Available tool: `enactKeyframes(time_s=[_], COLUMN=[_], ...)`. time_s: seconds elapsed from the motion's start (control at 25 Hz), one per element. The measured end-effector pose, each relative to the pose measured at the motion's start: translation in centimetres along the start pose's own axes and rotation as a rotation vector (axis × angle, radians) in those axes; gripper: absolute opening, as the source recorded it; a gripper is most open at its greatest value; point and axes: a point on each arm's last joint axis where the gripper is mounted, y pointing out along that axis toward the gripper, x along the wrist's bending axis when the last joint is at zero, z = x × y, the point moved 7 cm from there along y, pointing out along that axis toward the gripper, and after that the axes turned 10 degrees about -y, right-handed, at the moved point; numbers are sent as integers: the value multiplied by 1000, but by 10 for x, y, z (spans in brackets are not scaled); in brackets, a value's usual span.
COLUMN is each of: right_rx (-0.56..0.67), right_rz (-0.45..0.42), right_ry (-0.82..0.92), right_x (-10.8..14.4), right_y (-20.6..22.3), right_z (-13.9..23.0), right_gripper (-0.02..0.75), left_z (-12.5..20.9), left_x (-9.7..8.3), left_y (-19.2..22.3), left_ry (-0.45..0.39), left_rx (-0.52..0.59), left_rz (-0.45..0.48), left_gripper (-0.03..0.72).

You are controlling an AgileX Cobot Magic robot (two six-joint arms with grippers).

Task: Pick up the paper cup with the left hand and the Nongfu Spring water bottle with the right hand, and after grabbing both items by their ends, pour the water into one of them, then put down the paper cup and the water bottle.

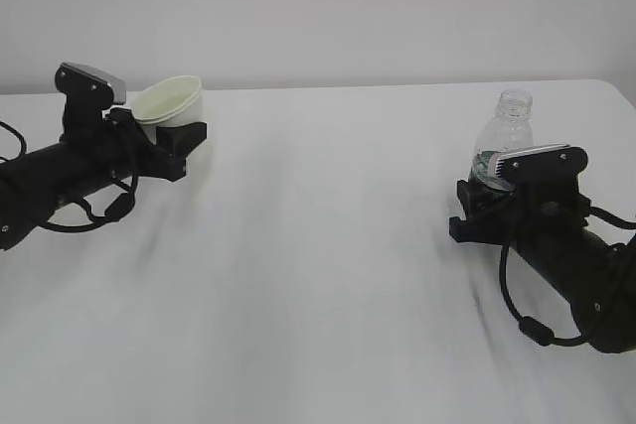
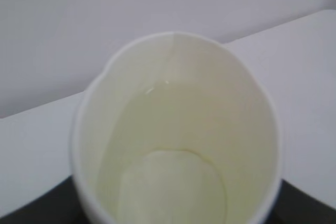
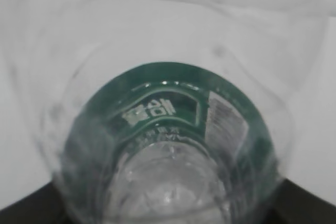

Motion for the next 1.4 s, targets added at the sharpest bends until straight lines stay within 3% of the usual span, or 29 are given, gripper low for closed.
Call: enactKeyframes(time_s=[0.32,0.96,1.4], right_rx=[0,1,1], right_rz=[0,0,0], right_ry=[0,0,0], right_x=[0,0,0], right_y=[0,0,0], right_z=[0,0,0], right_gripper=[446,446,446], left_z=[-6,-17,-2], left_x=[39,99,110], left_y=[-13,-40,-44], left_ry=[-25,-49,-68], left_rx=[-24,-76,-36], left_rz=[-102,-288,-336], left_gripper=[412,410,409])
